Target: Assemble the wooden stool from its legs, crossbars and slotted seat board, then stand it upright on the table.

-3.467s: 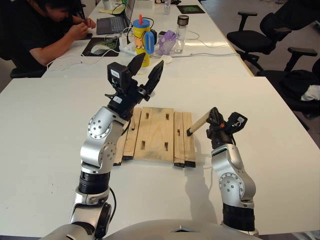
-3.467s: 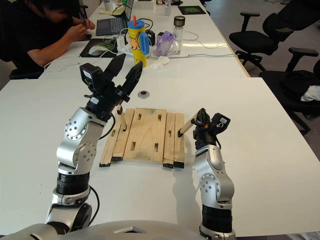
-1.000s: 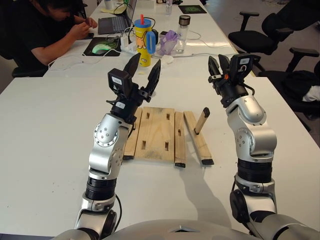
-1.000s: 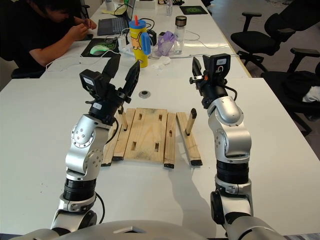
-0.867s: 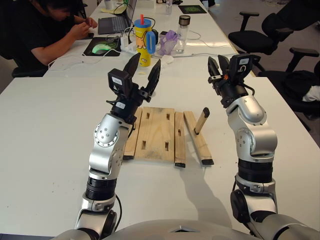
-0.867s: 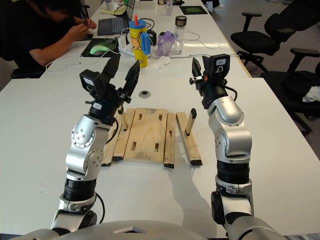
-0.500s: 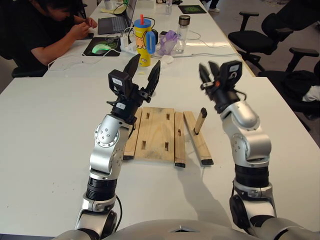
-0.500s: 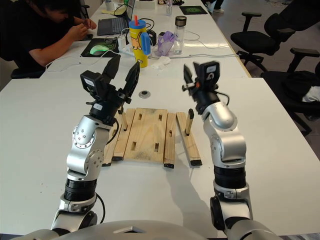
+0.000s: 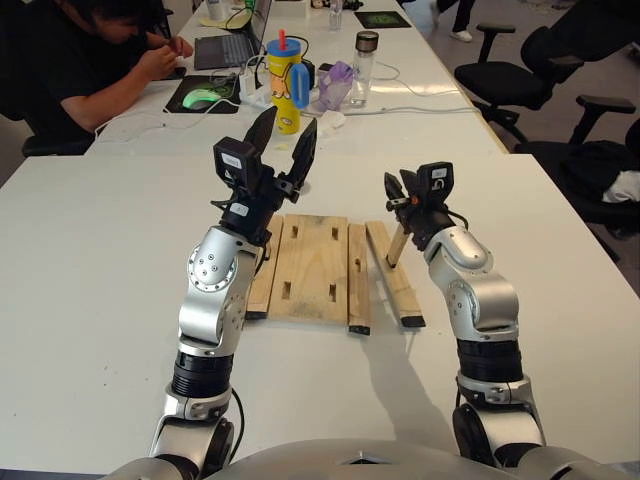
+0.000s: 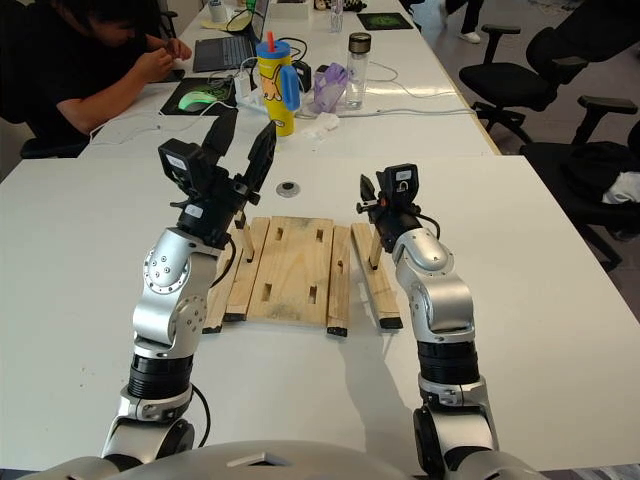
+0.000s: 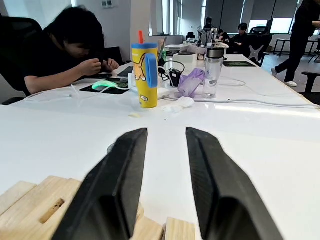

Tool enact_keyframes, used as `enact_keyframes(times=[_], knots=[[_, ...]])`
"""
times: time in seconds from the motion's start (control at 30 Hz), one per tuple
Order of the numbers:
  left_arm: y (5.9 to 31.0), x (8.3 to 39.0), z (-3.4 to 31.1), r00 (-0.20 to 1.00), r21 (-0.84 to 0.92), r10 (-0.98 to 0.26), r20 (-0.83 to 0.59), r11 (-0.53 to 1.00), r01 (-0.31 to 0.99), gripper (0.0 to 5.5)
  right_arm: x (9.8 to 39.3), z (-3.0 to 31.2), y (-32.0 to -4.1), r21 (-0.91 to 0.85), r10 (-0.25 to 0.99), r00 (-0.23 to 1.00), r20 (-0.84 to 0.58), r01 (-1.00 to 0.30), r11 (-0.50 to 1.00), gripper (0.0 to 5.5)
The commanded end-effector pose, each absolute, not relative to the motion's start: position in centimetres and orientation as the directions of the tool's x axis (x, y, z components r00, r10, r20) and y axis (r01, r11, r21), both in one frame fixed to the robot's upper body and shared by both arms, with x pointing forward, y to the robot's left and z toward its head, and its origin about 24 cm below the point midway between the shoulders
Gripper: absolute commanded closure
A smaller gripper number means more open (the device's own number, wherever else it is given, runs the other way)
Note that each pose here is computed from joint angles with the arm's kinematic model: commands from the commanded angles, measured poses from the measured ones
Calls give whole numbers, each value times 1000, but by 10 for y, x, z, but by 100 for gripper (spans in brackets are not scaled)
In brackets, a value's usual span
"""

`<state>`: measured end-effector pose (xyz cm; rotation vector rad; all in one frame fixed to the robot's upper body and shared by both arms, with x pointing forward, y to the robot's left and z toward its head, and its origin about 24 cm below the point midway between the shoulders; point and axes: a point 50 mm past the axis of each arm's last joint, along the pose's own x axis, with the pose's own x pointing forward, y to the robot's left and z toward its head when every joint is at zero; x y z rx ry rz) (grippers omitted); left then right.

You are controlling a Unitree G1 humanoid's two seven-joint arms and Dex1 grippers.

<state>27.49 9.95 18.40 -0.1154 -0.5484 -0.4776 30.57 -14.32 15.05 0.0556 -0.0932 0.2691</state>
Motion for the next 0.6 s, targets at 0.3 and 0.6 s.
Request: enact_keyframes(times=[0.3, 0.6], knots=[[97, 276, 185, 742, 24, -402, 537, 886, 462, 256, 315, 145, -141, -11, 225, 974, 40, -225, 974, 408], [98, 272, 195, 732, 33, -382, 564, 896, 442, 256, 309, 106, -151, 49, 201, 974, -105, -197, 979, 408]])
